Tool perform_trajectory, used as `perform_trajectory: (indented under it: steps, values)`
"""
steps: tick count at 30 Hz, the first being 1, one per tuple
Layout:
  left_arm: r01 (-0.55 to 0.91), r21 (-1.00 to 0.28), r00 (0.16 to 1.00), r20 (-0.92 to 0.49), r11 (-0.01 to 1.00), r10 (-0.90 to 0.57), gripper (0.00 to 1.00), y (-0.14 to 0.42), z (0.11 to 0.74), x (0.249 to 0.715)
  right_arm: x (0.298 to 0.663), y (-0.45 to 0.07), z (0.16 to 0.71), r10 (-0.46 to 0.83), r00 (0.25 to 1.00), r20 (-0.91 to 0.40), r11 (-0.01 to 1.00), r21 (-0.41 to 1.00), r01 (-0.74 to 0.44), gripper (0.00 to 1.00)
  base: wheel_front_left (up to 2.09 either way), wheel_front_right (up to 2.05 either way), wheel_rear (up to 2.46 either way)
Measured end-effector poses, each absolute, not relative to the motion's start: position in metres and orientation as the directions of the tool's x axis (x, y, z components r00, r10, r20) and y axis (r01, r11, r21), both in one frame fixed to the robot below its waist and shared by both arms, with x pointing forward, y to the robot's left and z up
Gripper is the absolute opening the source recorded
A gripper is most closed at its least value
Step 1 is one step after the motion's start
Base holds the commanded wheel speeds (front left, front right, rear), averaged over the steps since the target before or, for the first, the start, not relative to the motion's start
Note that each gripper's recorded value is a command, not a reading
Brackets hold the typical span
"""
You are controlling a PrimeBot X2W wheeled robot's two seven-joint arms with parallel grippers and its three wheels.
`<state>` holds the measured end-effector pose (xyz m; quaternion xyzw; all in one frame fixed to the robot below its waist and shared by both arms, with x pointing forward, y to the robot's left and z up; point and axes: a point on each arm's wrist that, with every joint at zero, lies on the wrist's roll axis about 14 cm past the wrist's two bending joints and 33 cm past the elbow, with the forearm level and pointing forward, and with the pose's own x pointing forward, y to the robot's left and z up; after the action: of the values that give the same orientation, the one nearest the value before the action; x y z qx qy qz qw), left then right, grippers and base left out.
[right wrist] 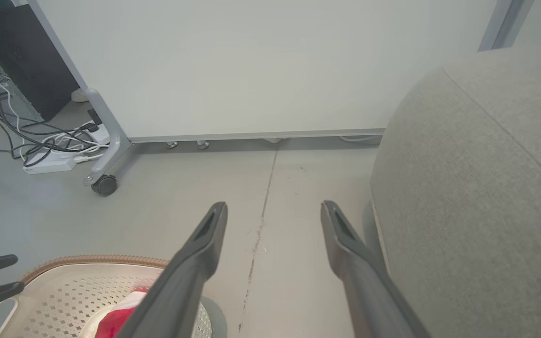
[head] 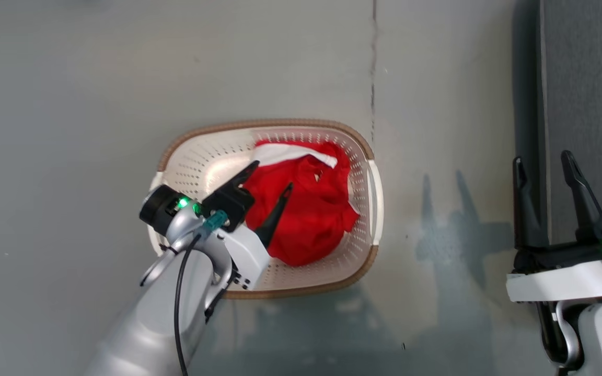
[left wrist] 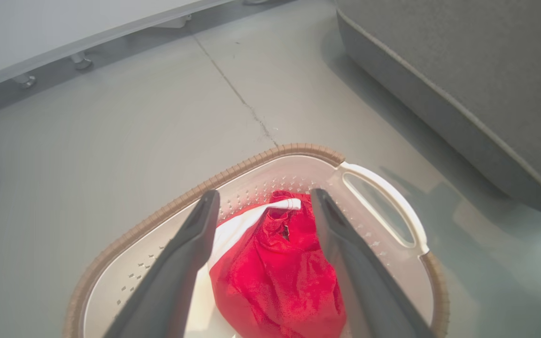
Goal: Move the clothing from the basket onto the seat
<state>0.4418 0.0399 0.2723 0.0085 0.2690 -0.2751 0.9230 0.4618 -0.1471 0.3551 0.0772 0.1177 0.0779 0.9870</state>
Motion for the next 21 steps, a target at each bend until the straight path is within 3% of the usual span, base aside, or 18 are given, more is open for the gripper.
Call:
perform_trajectory:
  steps: [10, 21]
  values:
    - [0.619, -0.164, 0.478, -0.698, 0.768, -0.534, 1.00, 0.026, 0.172, 0.426, 0.458, -0.160, 0.305, 0.129, 0.935, -0.331, 0.983, 0.168, -0.076, 1.00, 0.00, 0.00, 0.00]
    - [0.722, -0.207, 0.309, -0.758, 0.660, -0.575, 1.00, 0.001, 0.111, 0.416, 0.454, -0.167, 0.278, 0.109, 0.916, -0.386, 0.985, 0.168, -0.047, 1.00, 0.00, 0.00, 0.00]
